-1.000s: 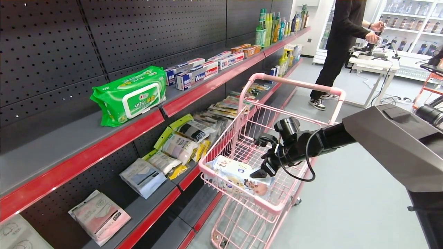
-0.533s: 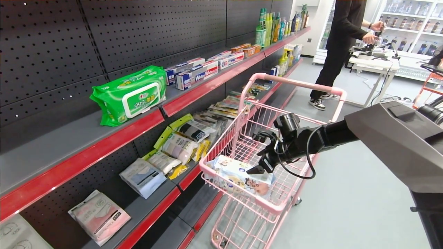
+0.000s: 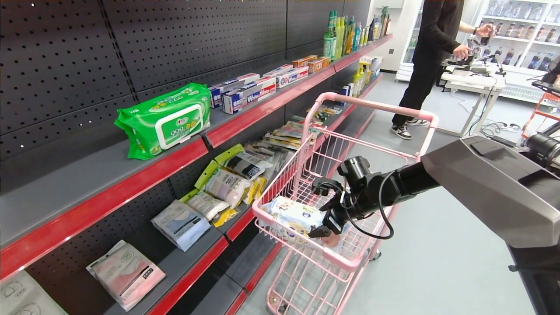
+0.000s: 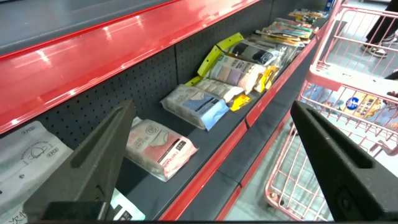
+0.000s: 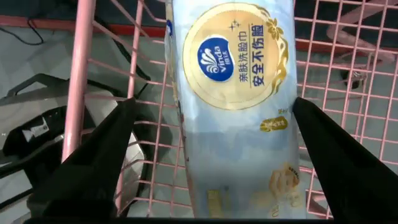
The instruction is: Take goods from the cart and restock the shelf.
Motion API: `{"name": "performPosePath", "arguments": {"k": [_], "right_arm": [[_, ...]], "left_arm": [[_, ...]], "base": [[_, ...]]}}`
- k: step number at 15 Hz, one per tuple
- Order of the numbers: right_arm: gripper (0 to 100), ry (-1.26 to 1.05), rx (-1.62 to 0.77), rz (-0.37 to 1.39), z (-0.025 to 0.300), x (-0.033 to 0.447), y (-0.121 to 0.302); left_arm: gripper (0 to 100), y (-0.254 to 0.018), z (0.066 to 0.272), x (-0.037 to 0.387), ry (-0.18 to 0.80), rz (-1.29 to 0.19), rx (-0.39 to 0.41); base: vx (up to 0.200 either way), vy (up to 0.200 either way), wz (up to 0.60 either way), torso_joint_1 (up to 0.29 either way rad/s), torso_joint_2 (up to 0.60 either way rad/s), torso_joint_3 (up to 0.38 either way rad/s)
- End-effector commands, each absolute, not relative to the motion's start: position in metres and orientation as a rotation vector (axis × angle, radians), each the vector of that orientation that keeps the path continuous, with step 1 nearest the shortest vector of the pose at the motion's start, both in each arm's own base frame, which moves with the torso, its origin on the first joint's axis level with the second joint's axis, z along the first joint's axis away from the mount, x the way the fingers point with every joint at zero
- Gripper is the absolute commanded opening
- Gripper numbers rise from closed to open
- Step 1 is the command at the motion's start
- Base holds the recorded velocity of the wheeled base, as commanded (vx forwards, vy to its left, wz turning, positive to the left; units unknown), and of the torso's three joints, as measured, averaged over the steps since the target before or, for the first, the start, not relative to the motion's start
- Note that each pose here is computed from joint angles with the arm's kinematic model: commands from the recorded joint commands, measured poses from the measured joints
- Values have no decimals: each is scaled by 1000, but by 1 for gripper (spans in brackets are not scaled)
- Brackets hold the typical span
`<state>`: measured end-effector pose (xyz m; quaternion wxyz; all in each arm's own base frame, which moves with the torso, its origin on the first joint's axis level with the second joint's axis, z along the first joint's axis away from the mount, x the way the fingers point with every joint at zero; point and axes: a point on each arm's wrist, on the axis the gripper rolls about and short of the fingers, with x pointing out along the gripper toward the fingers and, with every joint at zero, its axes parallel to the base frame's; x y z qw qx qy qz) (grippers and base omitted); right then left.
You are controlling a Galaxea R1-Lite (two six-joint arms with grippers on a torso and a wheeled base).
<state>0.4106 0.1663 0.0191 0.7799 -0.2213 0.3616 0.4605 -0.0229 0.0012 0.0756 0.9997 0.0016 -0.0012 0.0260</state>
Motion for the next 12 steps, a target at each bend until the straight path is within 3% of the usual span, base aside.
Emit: {"name": "performPosePath", "arguments": {"k": [1,12], "right_arm": [[100,801,-473,990,12,412,162],[100,873,-433,988,-19,413,148]], "left_arm": [[100,1,76,-23,-1,51,5],[100,1,76,-23,-1,51,5]], "base": [[0,0,0,0,0,0],[0,0,0,0,0,0]]}}
